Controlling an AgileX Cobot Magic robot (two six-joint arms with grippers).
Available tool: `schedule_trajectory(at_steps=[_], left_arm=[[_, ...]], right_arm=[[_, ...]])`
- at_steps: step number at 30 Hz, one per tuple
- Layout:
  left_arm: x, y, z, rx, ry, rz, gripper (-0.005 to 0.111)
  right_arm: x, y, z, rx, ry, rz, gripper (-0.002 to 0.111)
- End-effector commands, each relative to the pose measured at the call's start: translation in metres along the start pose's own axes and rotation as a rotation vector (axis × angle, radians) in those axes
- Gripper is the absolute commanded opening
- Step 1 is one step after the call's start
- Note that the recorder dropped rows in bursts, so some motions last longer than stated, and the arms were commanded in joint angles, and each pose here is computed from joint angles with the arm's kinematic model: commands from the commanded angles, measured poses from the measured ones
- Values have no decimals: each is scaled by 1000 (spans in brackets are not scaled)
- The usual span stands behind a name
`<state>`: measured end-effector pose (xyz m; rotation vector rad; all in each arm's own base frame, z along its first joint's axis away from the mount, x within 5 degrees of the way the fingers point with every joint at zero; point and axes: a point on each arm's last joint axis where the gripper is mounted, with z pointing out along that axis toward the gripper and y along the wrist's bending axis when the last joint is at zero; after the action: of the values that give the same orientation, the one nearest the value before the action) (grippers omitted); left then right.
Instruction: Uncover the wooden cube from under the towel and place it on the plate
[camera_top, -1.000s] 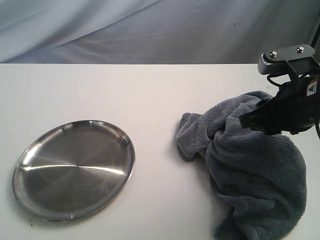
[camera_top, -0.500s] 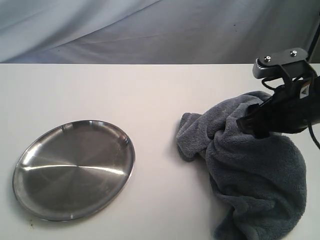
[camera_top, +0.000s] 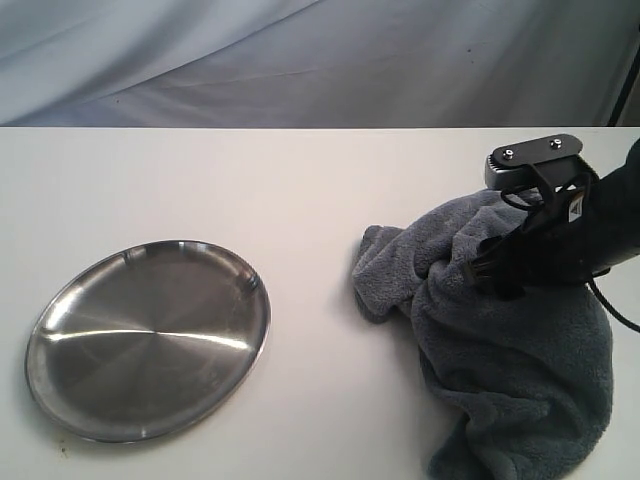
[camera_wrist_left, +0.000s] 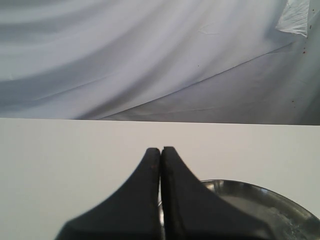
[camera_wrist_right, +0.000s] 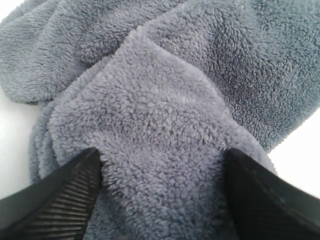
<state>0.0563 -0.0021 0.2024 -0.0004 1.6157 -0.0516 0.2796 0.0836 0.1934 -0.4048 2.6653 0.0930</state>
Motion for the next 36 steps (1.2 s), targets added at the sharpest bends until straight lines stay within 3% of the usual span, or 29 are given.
schedule_trajectory(at_steps=[1, 9, 15, 23, 36], left_arm=[[1, 0, 0, 1, 1, 2, 1], [1, 0, 0, 1, 1, 2, 1], [1, 0, 0, 1, 1, -2, 1], [1, 0, 0, 1, 1, -2, 1], [1, 0, 0, 1, 1, 0, 1]], right_arm=[[1, -1, 0, -7, 25, 27, 56], [3, -1, 0, -7, 40, 27, 20], [2, 1, -8, -23, 23, 52, 0], [-3, 3, -49, -47, -112, 67, 0], [-15, 5, -121, -92, -524, 141, 0]])
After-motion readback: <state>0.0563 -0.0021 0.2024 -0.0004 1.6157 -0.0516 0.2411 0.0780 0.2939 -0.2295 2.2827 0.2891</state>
